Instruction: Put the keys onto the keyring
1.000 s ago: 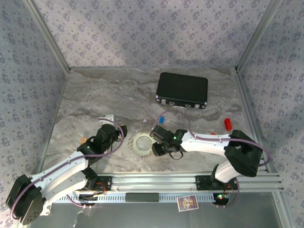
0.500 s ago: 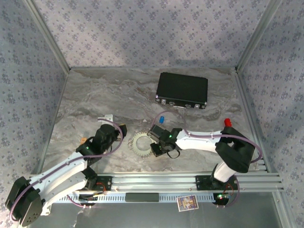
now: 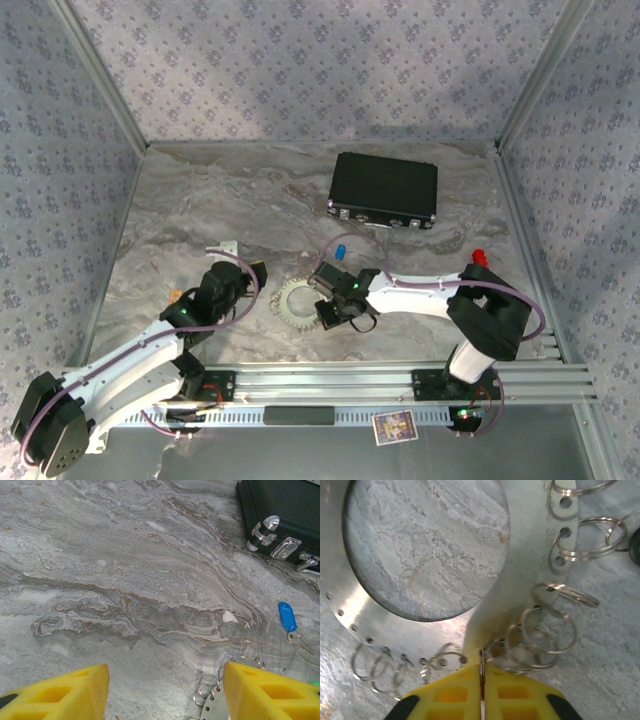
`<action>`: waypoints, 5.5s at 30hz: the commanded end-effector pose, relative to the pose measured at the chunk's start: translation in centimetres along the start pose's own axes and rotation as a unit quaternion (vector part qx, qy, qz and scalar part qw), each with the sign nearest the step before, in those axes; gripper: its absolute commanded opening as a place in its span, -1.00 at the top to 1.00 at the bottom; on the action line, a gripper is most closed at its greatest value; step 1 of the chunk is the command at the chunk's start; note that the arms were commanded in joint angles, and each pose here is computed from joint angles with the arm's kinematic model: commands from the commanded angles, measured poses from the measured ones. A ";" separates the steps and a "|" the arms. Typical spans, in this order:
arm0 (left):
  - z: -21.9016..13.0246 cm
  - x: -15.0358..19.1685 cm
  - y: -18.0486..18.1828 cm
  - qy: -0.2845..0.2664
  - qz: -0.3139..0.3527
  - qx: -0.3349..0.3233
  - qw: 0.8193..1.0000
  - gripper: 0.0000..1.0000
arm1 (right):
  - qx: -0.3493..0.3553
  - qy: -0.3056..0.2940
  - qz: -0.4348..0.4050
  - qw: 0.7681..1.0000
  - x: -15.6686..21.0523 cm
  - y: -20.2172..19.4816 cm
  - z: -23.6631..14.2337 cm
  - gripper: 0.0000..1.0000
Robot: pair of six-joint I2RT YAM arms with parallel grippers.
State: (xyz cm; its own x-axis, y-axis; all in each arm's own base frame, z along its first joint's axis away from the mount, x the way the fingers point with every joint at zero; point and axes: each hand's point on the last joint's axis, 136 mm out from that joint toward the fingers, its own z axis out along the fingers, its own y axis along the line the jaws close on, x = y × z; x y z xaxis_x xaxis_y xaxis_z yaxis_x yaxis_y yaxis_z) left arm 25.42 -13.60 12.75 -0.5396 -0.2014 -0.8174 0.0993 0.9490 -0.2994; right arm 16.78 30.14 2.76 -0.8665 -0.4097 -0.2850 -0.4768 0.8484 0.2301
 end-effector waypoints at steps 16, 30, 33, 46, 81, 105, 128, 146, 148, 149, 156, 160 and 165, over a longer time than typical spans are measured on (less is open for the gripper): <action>-3.2 -3.9 -4.6 -0.062 0.085 0.127 0.986 -0.19 | -0.018 -0.170 -0.267 0.948 -5.4 2.5 -10.1 1.00; -6.7 0.5 -12.4 -0.064 0.307 0.348 0.884 0.13 | -0.149 -0.328 -0.469 0.807 -5.5 4.9 -14.7 1.00; -7.2 2.3 -13.6 -0.067 0.337 0.392 0.853 0.25 | -0.161 -0.319 -0.478 0.803 -5.0 5.0 -14.5 1.00; -7.7 5.5 -15.9 -0.059 0.381 0.462 0.799 0.45 | -0.187 -0.304 -0.513 0.780 -3.3 6.6 -14.1 1.00; -8.2 6.8 -15.8 -0.042 0.392 0.474 0.788 0.65 | -0.172 -0.301 -0.504 0.791 -4.6 7.7 -14.3 1.00; -7.9 5.2 -15.9 -0.042 0.418 0.436 0.796 1.00 | -0.101 -0.227 -0.534 0.808 -2.8 4.0 -14.6 0.41; -8.8 4.8 -16.7 0.001 0.408 0.449 0.795 1.00 | -0.105 -0.253 -0.561 0.781 -3.8 5.8 -13.9 0.45; -9.3 4.3 -17.2 -0.012 0.403 0.463 0.789 1.00 | -0.143 -0.241 -0.576 0.768 -3.2 6.9 -13.0 0.78; -9.4 4.1 -17.3 -0.017 0.399 0.463 0.791 1.00 | -0.148 -0.240 -0.575 0.768 -3.1 7.0 -12.9 0.92; -9.5 3.9 -17.4 -0.020 0.396 0.464 0.792 1.00 | -0.151 -0.239 -0.575 0.768 -3.0 7.0 -12.8 0.97; -8.4 2.7 -15.7 -0.069 0.344 0.426 0.834 0.42 | -0.170 -0.237 -0.557 0.778 -2.6 6.4 -12.3 1.00; -8.0 3.8 -13.7 -0.093 0.304 0.425 0.848 0.28 | -0.183 -0.247 -0.543 0.782 -2.9 6.1 -12.5 1.00; -8.2 4.6 -13.1 -0.119 0.294 0.433 0.844 0.29 | -0.199 -0.248 -0.533 0.784 -2.9 6.2 -12.5 1.00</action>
State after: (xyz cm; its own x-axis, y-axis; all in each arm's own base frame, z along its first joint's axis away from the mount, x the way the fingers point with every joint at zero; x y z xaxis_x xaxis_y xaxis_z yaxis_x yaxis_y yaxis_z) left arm 14.46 -24.76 13.97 -0.0758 0.2242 -0.9716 0.9260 0.3773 0.0148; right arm 15.11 32.14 16.67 0.2009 -0.5731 -0.7945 -0.9788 -0.0834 -0.1873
